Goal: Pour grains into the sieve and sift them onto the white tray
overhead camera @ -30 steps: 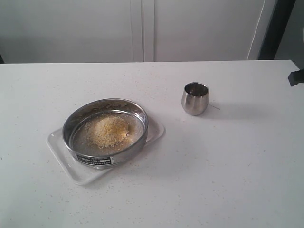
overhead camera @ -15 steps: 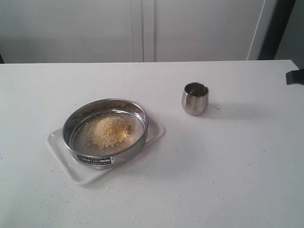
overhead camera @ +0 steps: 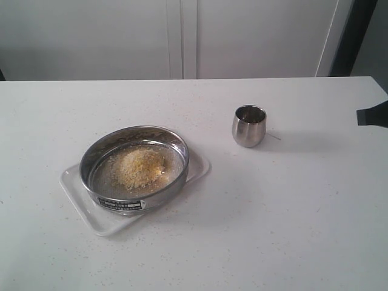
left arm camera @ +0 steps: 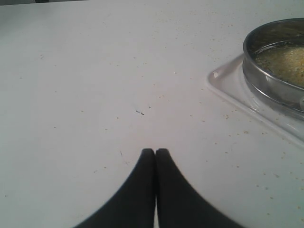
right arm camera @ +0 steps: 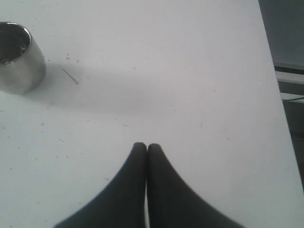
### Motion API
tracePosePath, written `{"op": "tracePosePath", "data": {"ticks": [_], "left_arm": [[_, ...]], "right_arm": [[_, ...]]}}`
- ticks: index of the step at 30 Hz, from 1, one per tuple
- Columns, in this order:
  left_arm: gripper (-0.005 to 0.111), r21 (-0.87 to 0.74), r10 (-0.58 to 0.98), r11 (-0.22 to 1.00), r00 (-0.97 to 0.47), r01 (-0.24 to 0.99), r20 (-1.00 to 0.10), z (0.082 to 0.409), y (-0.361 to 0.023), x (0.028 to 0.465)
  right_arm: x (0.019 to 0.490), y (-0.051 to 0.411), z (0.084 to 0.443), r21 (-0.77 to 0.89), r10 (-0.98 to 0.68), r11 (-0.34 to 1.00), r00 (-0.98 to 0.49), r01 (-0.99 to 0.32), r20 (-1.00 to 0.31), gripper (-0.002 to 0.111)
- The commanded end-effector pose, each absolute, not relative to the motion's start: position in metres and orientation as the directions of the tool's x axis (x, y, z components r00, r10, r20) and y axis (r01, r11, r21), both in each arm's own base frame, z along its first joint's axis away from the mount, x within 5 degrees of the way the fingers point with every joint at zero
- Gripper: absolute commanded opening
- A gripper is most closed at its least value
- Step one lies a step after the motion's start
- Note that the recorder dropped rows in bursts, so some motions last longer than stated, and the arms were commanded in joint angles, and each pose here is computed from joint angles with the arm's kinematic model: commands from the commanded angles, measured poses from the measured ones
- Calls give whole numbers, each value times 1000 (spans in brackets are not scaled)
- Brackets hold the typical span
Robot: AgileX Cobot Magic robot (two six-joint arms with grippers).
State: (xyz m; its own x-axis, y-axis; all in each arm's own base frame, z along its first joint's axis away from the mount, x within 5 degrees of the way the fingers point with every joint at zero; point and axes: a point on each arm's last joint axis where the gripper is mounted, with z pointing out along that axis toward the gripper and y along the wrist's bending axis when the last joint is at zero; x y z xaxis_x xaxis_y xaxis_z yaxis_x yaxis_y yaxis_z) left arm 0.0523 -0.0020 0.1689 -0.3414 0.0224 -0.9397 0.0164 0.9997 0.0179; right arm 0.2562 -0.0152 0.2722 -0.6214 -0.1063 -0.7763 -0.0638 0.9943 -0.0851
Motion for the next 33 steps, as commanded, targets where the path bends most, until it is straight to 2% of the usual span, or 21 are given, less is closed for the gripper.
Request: {"op": "tracePosePath", "data": {"ticks": [1, 7, 10, 15, 17, 25, 27, 30, 31, 33], "left_arm": [[0, 6, 11, 1000, -345, 15, -939, 167, -2, 52], [0, 6, 11, 1000, -345, 15, -939, 167, -2, 52], [0, 3, 4, 1000, -285, 6, -958, 173, -2, 54], [0, -290, -291, 957, -131, -28, -948, 186, -2, 57], [0, -338, -339, 941, -120, -32, -933, 187, -2, 57], [0, -339, -339, 941, -21, -22, -941, 196, 0, 58], [0, -370, -369, 929, 32, -16, -929, 201, 1, 58], [0, -373, -367, 928, 210, 9, -906, 217, 5, 56], [0, -379, -372, 925, 230, 14, -899, 218, 6, 55], [0, -390, -386, 921, 180, 10, -905, 216, 4, 56]], "right_arm": [[255, -15, 272, -93, -118, 993, -618, -72, -777, 0], [255, -15, 273, -95, -118, 993, -612, -70, -782, 0], [255, -15, 273, -95, -118, 993, -612, -70, -782, 0], [255, -15, 273, -95, -118, 993, -612, -70, -782, 0], [255, -15, 273, -95, -118, 993, -612, -70, -782, 0], [255, -15, 273, -95, -118, 993, -612, -70, -782, 0], [255, -15, 273, -93, -116, 993, -613, -69, -782, 0], [255, -15, 273, -94, -116, 993, -609, -68, -784, 0], [255, -15, 273, -94, -116, 993, -609, -68, -784, 0], [255, -15, 273, -94, -116, 993, -609, -68, -784, 0]]}}
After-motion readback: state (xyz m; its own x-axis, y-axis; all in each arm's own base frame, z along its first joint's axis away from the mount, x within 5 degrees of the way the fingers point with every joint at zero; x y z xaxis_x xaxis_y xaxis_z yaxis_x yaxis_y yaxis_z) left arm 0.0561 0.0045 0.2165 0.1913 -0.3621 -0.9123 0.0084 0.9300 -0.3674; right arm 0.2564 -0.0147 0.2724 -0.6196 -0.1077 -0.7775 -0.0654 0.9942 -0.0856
